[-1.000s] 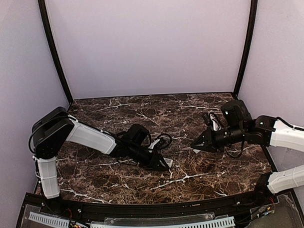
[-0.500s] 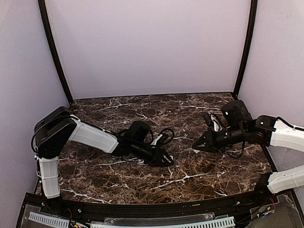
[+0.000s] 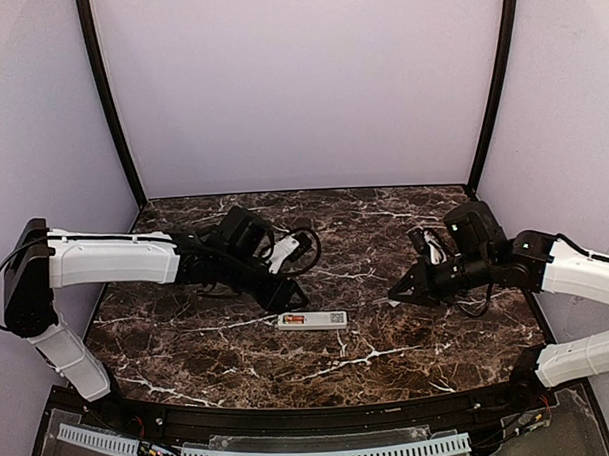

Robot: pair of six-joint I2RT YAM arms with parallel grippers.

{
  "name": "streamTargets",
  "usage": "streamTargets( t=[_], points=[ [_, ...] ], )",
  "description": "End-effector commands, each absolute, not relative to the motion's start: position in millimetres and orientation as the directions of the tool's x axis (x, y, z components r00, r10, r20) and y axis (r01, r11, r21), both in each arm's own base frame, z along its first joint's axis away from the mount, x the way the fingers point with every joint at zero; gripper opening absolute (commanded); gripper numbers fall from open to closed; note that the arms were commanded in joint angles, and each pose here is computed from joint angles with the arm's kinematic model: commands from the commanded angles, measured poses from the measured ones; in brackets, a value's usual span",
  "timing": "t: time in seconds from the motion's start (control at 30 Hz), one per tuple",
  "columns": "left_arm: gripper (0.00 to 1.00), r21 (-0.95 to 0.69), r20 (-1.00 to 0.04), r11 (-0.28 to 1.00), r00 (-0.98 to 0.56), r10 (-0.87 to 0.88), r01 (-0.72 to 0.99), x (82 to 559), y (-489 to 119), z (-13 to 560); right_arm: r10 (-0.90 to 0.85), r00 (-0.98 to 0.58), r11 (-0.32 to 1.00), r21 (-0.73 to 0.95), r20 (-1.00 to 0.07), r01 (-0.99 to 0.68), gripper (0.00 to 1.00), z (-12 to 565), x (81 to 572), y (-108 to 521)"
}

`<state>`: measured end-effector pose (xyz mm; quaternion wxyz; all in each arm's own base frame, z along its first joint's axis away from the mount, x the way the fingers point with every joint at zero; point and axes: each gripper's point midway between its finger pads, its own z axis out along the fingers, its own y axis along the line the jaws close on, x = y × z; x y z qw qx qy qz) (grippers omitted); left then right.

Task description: Unload the batteries from the remote control

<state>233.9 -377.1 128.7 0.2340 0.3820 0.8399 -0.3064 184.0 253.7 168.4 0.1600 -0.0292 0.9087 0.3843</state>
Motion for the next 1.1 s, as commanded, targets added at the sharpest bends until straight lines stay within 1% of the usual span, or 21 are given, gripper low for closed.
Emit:
streamTargets(
  t=[0.0, 0.1, 0.13, 0.23, 0.3, 0.33, 0.37, 0.4, 0.43, 0.5, 0.6, 0.7, 1.07],
  points=[
    [0.53, -0.014, -0.565, 0.482, -0.405, 0.719, 0.876, 240, -328, 99, 0.084, -0.939, 0.712, 0.680, -0.333, -0.178, 0.00, 171, 187, 248],
    [0.55, 0.046, -0.528, 0.405, -0.322, 0.786, 0.913, 238, -323, 89, 0.082, -0.940, 0.712, 0.679, -0.331, -0.177, 0.00, 171, 187, 248],
    [0.55, 0.074, -0.500, 0.370, -0.287, 0.817, 0.926, 238, -319, 82, 0.082, -0.940, 0.713, 0.678, -0.330, -0.176, 0.00, 170, 187, 247],
    [0.54, 0.121, -0.466, 0.307, -0.219, 0.857, 0.944, 240, -313, 78, 0.083, -0.940, 0.714, 0.678, -0.331, -0.176, 0.00, 171, 186, 247],
    [0.54, 0.128, -0.481, 0.265, -0.174, 0.859, 0.956, 240, -312, 79, 0.084, -0.940, 0.716, 0.676, -0.329, -0.173, 0.00, 170, 186, 246],
    [0.54, 0.133, -0.512, 0.231, -0.132, 0.849, 0.964, 241, -314, 84, 0.085, -0.940, 0.716, 0.676, -0.330, -0.173, 0.00, 170, 185, 245],
    [0.55, 0.138, -0.509, 0.191, -0.096, 0.856, 0.972, 238, -310, 79, 0.087, -0.940, 0.718, 0.675, -0.329, -0.170, 0.00, 169, 185, 245],
    [0.56, 0.131, -0.532, 0.174, -0.079, 0.843, 0.976, 237, -310, 80, 0.088, -0.940, 0.719, 0.674, -0.328, -0.168, 0.00, 168, 186, 244],
    [0.56, 0.145, -0.536, 0.137, -0.039, 0.844, 0.980, 237, -310, 80, 0.087, -0.941, 0.720, 0.674, -0.327, -0.168, 0.00, 168, 185, 244],
    [0.56, 0.136, -0.543, 0.102, -0.012, 0.839, 0.986, 237, -308, 77, 0.085, -0.942, 0.723, 0.671, -0.324, -0.165, 0.00, 166, 185, 244],
    [0.56, 0.083, -0.566, 0.069, -0.010, 0.824, 0.994, 240, -309, 77, 0.081, -0.943, 0.724, 0.669, -0.323, -0.167, 0.00, 165, 186, 245],
    [0.54, 0.030, -0.541, 0.028, -0.007, 0.841, 0.999, 238, -309, 67, 0.075, -0.943, 0.725, 0.668, -0.324, -0.171, 0.00, 165, 185, 245],
    [0.54, -0.017, -0.514, -0.012, 0.002, 0.858, 1.000, 245, -315, 46, 0.070, -0.944, 0.732, 0.659, -0.324, -0.171, 0.00, 159, 186, 243]
  ],
)
